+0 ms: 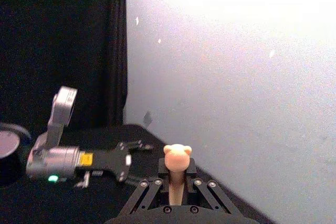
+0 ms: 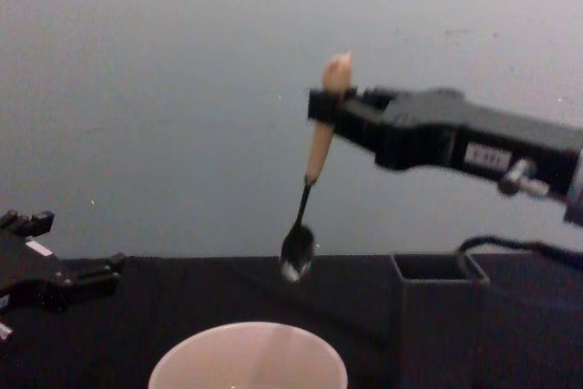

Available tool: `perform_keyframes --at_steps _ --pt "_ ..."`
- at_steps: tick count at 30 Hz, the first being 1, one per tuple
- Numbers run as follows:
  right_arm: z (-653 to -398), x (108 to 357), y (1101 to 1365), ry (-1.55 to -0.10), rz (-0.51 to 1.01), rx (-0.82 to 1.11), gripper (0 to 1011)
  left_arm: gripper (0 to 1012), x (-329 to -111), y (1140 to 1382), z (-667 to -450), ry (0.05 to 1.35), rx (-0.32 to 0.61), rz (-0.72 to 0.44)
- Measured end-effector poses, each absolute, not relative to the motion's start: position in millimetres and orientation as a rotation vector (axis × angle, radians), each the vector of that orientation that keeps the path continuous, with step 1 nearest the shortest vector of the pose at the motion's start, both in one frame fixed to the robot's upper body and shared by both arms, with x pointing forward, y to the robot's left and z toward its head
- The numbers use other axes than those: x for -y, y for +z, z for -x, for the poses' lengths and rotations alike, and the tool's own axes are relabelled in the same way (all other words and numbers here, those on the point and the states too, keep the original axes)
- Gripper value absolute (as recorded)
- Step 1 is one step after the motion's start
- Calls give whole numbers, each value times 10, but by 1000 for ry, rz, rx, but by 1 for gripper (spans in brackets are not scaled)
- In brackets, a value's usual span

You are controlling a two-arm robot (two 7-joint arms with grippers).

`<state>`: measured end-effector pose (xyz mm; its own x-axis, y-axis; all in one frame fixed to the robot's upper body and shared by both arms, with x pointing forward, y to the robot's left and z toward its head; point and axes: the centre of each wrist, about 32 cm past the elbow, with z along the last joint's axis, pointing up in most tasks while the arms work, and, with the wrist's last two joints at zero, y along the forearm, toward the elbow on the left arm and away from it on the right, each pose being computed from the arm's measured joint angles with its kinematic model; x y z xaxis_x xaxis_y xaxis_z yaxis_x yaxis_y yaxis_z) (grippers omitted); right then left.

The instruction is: Pick up the stirring spoon with one hand, stir inside the cup, then place it back in its original position.

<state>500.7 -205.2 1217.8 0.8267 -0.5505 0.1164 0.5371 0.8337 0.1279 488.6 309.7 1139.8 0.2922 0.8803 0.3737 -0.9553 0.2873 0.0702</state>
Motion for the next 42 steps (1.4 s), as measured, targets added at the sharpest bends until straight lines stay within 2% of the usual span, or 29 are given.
perform_keyframes --at_steps 14,28,42 --pt "-4955 2310 12474 -691 -130 227 171 1001 -3097 11398 -4886 1248 285 -304" --pt "-4759 2534 12460 -766 -52 217 171 1001 -3097 11398 -4886 1248 285 -304" --pt "-4663 2588 12431 -808 5 178 171 1001 -3097 11398 -4886 1248 285 -304"
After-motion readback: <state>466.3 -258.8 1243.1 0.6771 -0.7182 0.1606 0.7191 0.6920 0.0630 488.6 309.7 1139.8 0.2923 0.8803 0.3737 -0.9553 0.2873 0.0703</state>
